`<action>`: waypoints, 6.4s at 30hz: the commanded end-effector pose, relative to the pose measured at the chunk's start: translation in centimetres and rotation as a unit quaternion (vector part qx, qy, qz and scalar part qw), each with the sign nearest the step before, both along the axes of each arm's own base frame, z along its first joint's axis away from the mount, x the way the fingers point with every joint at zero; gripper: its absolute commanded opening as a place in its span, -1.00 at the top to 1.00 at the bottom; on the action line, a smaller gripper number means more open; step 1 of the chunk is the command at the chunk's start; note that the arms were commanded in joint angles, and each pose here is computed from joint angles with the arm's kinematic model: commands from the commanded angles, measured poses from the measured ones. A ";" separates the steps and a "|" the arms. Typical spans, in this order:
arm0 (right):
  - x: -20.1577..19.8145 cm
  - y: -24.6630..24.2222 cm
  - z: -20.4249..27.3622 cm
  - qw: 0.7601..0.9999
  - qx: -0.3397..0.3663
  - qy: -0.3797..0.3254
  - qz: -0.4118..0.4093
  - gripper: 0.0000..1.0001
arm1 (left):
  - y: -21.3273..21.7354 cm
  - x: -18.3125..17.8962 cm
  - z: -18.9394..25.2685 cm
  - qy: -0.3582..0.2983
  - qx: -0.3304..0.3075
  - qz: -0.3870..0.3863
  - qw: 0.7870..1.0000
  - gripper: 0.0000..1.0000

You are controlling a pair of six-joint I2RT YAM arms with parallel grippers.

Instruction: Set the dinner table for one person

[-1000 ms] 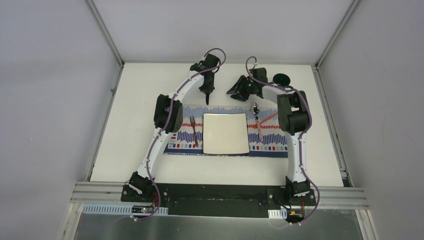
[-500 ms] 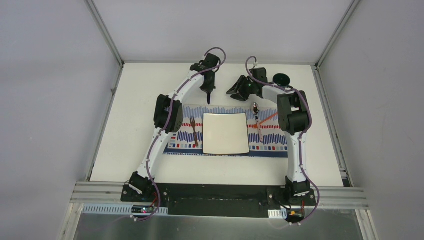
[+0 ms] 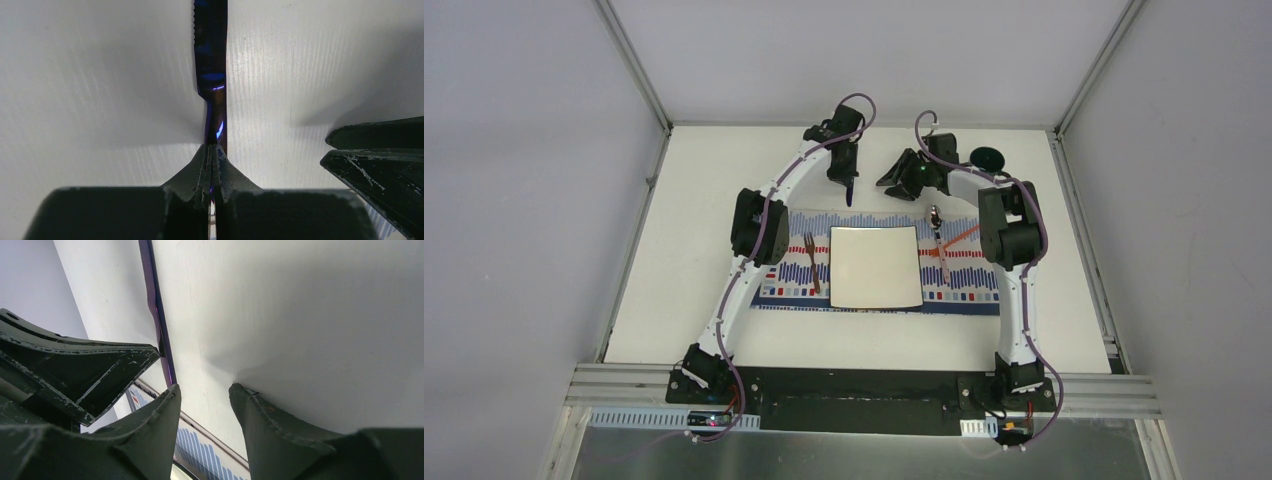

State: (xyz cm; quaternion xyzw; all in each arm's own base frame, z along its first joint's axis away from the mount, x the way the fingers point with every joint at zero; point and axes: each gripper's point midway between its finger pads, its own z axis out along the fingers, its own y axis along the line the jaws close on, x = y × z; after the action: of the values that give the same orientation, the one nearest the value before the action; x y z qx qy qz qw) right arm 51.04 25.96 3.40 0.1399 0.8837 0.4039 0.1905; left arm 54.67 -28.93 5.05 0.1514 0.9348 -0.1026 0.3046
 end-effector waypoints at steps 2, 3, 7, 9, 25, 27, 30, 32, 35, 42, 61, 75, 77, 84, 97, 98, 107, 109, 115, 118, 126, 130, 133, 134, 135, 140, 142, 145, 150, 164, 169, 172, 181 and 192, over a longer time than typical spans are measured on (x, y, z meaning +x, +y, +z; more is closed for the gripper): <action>1.2 0.8 3.0 0.999 0.013 -0.036 0.006 0.00 | -0.8 0.3 1.2 -0.008 -0.022 -0.004 1.000 1.00; 1.2 0.8 3.0 0.999 0.013 -0.035 0.005 0.00 | -0.8 0.3 1.1 -0.007 -0.022 -0.005 1.000 1.00; 1.1 0.9 2.8 0.999 0.013 -0.035 0.006 -0.01 | -0.8 0.5 1.1 -0.011 -0.021 -0.003 1.000 0.96; 1.0 0.9 2.6 0.999 0.013 -0.032 0.007 -0.01 | -0.8 0.7 1.2 -0.016 -0.021 -0.004 1.000 0.88; 1.0 1.1 2.2 0.999 0.017 -0.032 0.010 -0.01 | -1.0 1.1 -0.6 -0.012 -0.018 -0.004 1.000 0.30; 1.0 1.2 2.1 0.999 0.018 -0.031 0.010 -0.01 | -1.0 1.1 -1.0 -0.010 -0.017 -0.004 1.000 0.29; 1.0 1.2 2.1 0.999 0.019 -0.031 0.010 -0.01 | -1.1 1.0 -1.4 -0.006 -0.018 -0.005 1.000 0.28; 1.1 1.2 2.1 0.999 0.019 -0.032 0.010 -0.01 | -1.1 1.0 -1.7 -0.003 -0.018 -0.005 1.000 0.31; 1.1 1.2 2.0 0.999 0.019 -0.030 0.010 -0.01 | -1.2 0.8 -2.2 0.002 -0.019 -0.007 1.000 0.40; 1.1 1.2 2.0 0.999 0.021 -0.031 0.010 -0.01 | -1.4 0.6 -2.5 0.011 -0.028 -0.012 0.999 0.69; 1.5 1.4 1.4 0.999 0.020 -0.025 0.008 -0.02 | -1.1 0.9 -0.6 -0.003 -0.031 -0.006 0.999 0.43; 3.6 4.5 -1.5 1.000 0.013 -0.005 0.027 -0.03 | -0.1 1.4 -0.8 -0.003 -0.031 -0.003 1.000 0.50; 3.8 4.8 -1.8 0.999 0.011 -0.002 0.032 -0.03 | 0.1 1.6 -0.7 -0.005 -0.032 -0.001 0.999 0.51; 3.4 5.6 -2.5 0.999 0.000 0.002 0.042 -0.03 | 0.7 1.9 -0.6 -0.003 -0.038 0.000 0.999 0.56; 1.2 6.7 -4.1 0.998 -0.002 0.019 0.055 -0.03 | 0.6 2.5 -0.7 -0.012 -0.048 0.007 0.999 0.65; 1.0 6.9 -4.0 0.998 -0.001 0.019 0.058 -0.03 | 0.5 2.5 -0.8 -0.011 -0.048 0.007 0.999 0.66; -1.6 9.0 -3.5 0.996 0.010 0.021 0.082 -0.03 | 0.4 2.4 -0.9 -0.010 -0.054 0.006 0.998 0.70; -2.1 9.3 -3.5 0.996 0.019 0.025 0.085 -0.03 | 0.3 2.3 -0.9 -0.009 -0.056 0.006 0.998 0.71; -3.0 10.3 -3.7 0.995 0.039 0.032 0.090 -0.03 | 0.0 2.2 -0.7 -0.007 -0.066 0.004 0.998 0.73; -2.9 10.6 -3.6 0.995 0.039 0.032 0.088 -0.03 | -0.1 2.2 -0.5 -0.007 -0.069 0.003 0.998 0.75; -2.2 11.8 -2.4 0.994 0.049 0.025 0.091 -0.03 | -0.7 2.2 0.0 -0.010 -0.085 -0.001 0.996 0.77; -2.5 12.6 -2.1 0.994 0.054 0.023 0.096 -0.03 | -0.5 2.1 0.3 -0.012 -0.081 0.000 0.997 0.74; -2.8 12.8 -2.1 0.993 0.054 0.024 0.098 -0.03 | -0.2 2.0 0.5 -0.013 -0.078 0.006 0.997 0.66; -2.8 12.7 -2.0 0.994 0.053 0.022 0.097 -0.03 | 0.0 1.9 0.4 -0.012 -0.075 0.006 0.997 0.62; -2.8 12.3 -2.0 0.994 0.051 0.021 0.092 -0.03 | 0.2 1.9 0.6 -0.012 -0.073 0.009 0.997 0.61; -2.3 9.5 -1.7 0.996 0.045 0.016 0.070 -0.03 | 0.7 1.6 2.2 -0.020 -0.077 0.009 0.997 0.44; -2.2 8.2 -1.7 0.997 0.043 0.015 0.061 -0.03 | 0.6 1.6 3.1 -0.026 -0.082 0.008 0.996 0.40; -2.2 6.6 -1.6 0.998 0.041 0.016 0.052 -0.03 | 0.3 1.7 4.2 -0.030 -0.094 0.008 0.995 0.32; -2.0 4.8 -1.0 0.998 0.040 0.008 0.040 -0.03 | -0.4 2.2 4.8 -0.038 -0.108 0.010 0.993 0.17; -1.6 3.5 0.2 0.998 0.054 -0.007 0.037 -0.03 | -0.9 3.7 0.6 -0.026 -0.101 0.037 0.994 0.19; -1.4 2.7 0.7 0.998 0.059 -0.014 0.035 -0.03 | -0.8 3.8 -0.5 -0.020 -0.098 0.047 0.994 0.21; -1.3 2.4 0.8 0.997 0.063 -0.016 0.033 -0.03 | -0.3 3.8 -0.7 -0.019 -0.085 0.058 0.994 0.22; -1.1 1.7 0.0 0.998 0.065 -0.012 0.020 -0.03 | -0.5 2.7 -0.1 -0.007 -0.087 0.038 0.995 0.32; 4.1 1.7 1.6 0.996 0.077 -0.035 -0.004 -0.03 | -1.1 1.7 2.9 -0.041 -0.101 0.005 0.994 0.36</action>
State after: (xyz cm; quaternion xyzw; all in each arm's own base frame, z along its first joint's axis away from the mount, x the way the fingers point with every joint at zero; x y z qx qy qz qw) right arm 52.22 27.83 3.50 0.1432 0.8487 0.4756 0.1817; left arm 56.98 -29.80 4.82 0.0974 0.9179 -0.1905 0.3342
